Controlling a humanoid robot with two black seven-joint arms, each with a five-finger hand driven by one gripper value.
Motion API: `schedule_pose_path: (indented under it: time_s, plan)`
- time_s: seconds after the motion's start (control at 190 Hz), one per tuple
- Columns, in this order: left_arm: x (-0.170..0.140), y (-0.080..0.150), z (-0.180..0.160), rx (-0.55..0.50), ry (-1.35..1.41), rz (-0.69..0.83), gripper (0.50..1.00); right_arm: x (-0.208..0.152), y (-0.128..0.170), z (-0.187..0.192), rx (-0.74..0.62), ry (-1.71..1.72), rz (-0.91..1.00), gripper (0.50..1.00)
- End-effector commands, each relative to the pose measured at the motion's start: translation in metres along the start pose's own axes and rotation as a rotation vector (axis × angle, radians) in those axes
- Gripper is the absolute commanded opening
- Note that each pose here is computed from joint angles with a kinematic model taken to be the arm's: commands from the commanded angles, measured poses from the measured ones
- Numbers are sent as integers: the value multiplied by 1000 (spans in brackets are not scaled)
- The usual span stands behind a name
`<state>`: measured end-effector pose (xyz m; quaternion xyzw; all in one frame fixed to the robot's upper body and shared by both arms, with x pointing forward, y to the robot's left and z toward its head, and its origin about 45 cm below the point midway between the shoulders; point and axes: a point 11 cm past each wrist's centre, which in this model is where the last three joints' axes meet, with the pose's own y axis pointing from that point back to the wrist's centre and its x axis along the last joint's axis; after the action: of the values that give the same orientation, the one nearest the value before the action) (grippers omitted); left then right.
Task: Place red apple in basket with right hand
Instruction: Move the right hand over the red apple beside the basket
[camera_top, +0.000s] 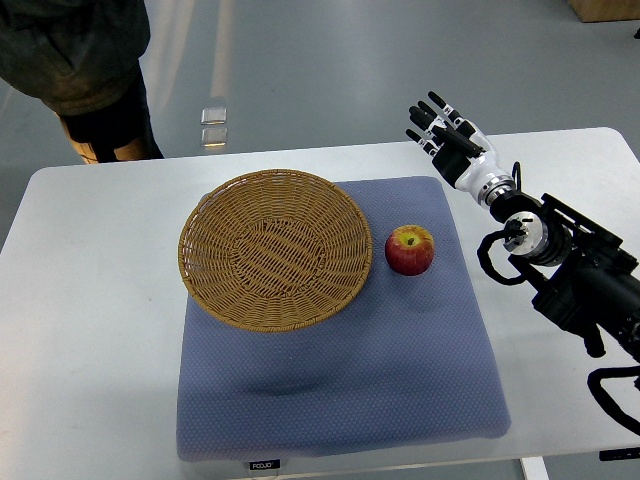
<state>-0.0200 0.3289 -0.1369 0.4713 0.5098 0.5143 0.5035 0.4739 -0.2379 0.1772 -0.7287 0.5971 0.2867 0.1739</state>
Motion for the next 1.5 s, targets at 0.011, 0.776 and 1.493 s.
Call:
schedule_pose_path:
  time_s: [0.011, 0.776, 1.493]
  plan:
    - [0, 0, 0, 0, -2, 0, 1000, 0, 0, 0, 0, 0, 0, 926]
    - [-10, -1, 2, -3, -6, -39, 1000, -141, -8, -80, -827, 1765, -566, 926]
    - [-10, -1, 3, -5, -5, -39, 1000, -202, 37, -20, -959, 1852, -644, 924]
